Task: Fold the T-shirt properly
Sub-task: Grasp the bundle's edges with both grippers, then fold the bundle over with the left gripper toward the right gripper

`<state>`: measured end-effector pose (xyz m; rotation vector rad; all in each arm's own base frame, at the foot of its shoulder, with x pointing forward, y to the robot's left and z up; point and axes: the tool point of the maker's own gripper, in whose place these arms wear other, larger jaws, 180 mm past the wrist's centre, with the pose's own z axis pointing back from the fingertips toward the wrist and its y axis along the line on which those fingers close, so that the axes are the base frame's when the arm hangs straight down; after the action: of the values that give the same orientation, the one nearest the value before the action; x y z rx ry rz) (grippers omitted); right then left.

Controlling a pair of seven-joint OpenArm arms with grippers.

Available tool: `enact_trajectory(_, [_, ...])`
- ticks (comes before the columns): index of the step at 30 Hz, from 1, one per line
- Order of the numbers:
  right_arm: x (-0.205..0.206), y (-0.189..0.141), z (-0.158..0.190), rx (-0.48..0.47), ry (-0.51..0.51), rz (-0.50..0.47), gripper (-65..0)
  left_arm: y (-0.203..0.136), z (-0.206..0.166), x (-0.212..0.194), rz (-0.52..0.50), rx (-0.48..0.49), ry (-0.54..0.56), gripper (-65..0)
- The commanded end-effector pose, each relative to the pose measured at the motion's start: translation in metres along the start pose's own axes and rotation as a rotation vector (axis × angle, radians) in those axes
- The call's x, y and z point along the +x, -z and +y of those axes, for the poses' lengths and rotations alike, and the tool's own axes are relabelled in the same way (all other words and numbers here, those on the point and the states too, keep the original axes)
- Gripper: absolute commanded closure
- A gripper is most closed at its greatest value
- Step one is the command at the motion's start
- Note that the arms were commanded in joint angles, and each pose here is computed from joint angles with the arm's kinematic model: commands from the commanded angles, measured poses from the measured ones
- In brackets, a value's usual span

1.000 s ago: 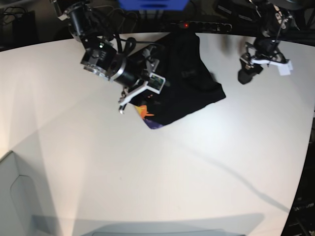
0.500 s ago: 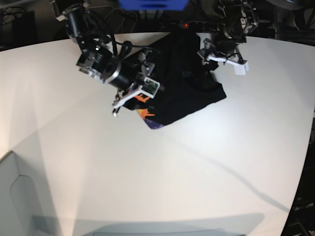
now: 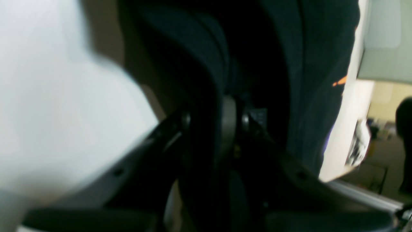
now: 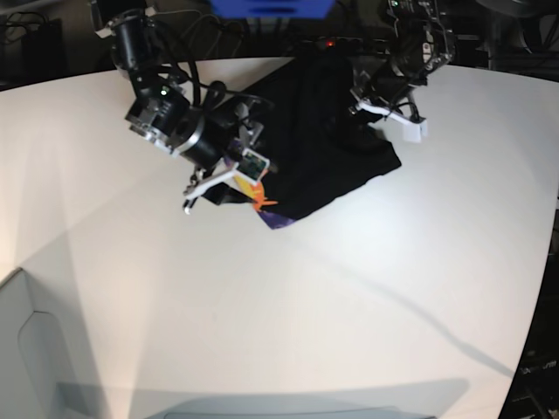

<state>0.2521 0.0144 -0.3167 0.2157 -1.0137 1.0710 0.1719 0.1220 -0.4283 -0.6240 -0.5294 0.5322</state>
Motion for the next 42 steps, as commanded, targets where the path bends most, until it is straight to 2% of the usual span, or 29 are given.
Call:
enact_trajectory(1, [0.012, -0.003, -0.004, -0.003, -0.01, -0.047, -35.8, -0.002, 0.015, 0.002, 0.02, 0.069, 0.026, 0.0])
enact_trajectory(4, [0.006, -0.006, -0.018, -0.045, 0.004, -0.034, -35.8, 0.002, 0.015, 0.019, 0.01, 0.067, 0.063, -0.2])
enact_trajectory(7, [0.001, -0.011, -0.036, -0.106, 0.045, -0.028, -35.8, 0.016, 0.007, 0.035, 0.036, 0.065, 0.18, -0.1])
enact_trajectory(15, [-0.03, -0.04, -0.098, -0.323, 0.178, 0.016, -35.8, 0.085, -0.067, 0.047, 0.197, 0.01, 0.73, -0.1])
enact_trajectory(22, [-0.076, -0.087, -0.143, -0.543, 0.315, 0.089, -35.8, 0.138, -0.137, 0.048, 0.243, 0.012, 1.184, -0.1])
enact_trajectory(27, [-0.112, -0.126, -0.161, -0.668, 0.377, 0.165, -35.8, 0.164, -0.191, 0.043, 0.204, 0.006, 1.41, 0.0])
enact_trajectory(30, [-0.129, -0.145, -0.165, -0.731, 0.423, 0.196, -35.8, 0.177, -0.226, 0.034, 0.121, -0.053, 1.546, 0.0])
enact_trajectory(35, [-0.158, -0.178, -0.164, -0.847, 0.526, 0.242, -35.8, 0.193, -0.264, 0.005, 0.006, -0.169, 1.792, 0.0])
enact_trajectory(40, [-0.179, -0.195, -0.151, -0.897, 0.603, 0.283, -35.8, 0.199, -0.288, -0.02, -0.064, -0.235, 1.969, -0.2])
enact_trajectory(42, [-0.183, -0.195, -0.143, -0.893, 0.62, 0.296, -35.8, 0.2, -0.301, -0.026, -0.098, -0.241, 2.014, -3.1])
